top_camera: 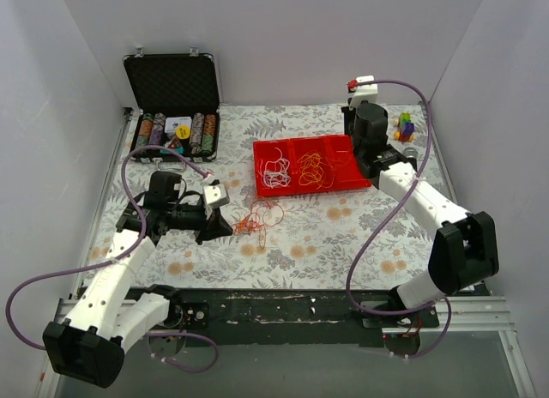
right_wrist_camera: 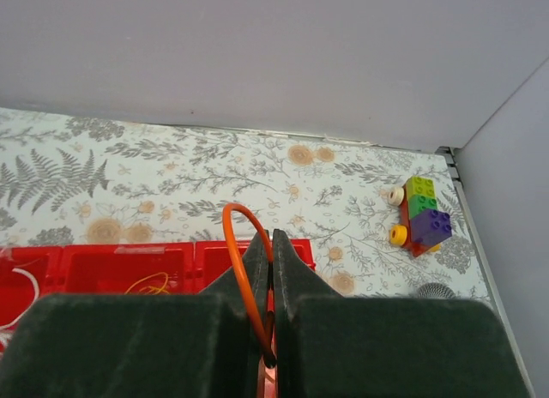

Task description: Untangle the cables

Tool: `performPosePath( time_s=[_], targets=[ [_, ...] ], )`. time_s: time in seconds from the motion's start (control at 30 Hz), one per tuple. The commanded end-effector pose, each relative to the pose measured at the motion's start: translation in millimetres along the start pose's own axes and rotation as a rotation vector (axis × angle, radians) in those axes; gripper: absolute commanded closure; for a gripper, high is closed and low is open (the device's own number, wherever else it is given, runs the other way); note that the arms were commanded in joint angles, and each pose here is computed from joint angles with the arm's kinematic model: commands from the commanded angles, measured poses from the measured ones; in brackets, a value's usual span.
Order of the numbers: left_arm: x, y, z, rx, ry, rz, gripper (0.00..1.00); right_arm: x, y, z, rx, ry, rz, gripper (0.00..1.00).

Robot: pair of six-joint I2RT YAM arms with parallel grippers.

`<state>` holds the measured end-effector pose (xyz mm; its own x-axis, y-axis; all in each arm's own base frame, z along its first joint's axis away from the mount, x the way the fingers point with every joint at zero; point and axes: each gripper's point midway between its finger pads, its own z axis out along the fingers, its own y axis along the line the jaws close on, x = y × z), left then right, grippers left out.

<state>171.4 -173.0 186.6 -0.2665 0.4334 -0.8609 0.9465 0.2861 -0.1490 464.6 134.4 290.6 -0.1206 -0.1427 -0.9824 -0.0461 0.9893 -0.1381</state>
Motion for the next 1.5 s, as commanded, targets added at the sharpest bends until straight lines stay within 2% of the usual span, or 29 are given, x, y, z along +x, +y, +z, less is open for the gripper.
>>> performPosePath(
  time_s=[0.0,0.23,0.63,0.83,0.87,0.9,0.97,1.07,1.23,1.33,1.43,1.47],
  targets=[
    [-17.6,-25.0,-8.9,0.114,-0.036,0.045,1.0,-16.8,-20.6,8.7,0.113,-0.106,0.029,0.99],
    [-29.8,-31.4,-13.6,0.151,-0.053,0.044,1.0,17.6,-22.0,30.0,0.098,-0.033,0.01,0.99],
    [-41.5,-28.8,-14.7,0.14,-0.085,0.055,1.0,118.5,-4.6,49.3,0.058,0.286,0.071,0.99],
    [-45.7,-28.2,-15.9,0.132,-0.093,0.064,1.0,147.2,1.0,53.5,0.052,0.446,0.064,0.62],
    [-47.1,-28.0,-16.7,0.13,-0.096,0.067,1.0,145.1,1.9,54.4,0.047,0.447,0.065,0.49],
    [-48.0,-28.5,-16.7,0.132,-0.098,0.067,1.0,139.3,1.8,54.5,0.043,0.439,0.066,0.41],
    [-49.6,-27.9,-17.7,0.126,-0.104,0.074,1.0,129.0,-0.5,52.6,0.048,0.437,0.068,0.37],
    [-51.2,-28.6,-18.2,0.123,-0.107,0.059,1.0,106.0,-6.4,42.9,0.063,0.405,0.104,0.36],
    [-53.1,-24.8,-17.5,0.103,-0.118,0.068,1.0,43.8,-2.0,1.7,-0.046,0.206,0.218,0.3],
    [-54.6,-18.4,-15.7,0.078,-0.123,0.074,1.0,11.1,32.6,-32.8,-0.306,0.082,0.216,0.27],
    [-62.5,-4.3,-15.2,0.014,-0.141,0.075,1.0,3.0,81.7,-89.0,-0.64,-0.01,0.16,0.25],
    [-65.5,-1.7,-15.3,0.005,-0.148,0.079,1.0,4.1,96.0,-110.2,-0.727,-0.035,0.135,0.15]
  ],
)
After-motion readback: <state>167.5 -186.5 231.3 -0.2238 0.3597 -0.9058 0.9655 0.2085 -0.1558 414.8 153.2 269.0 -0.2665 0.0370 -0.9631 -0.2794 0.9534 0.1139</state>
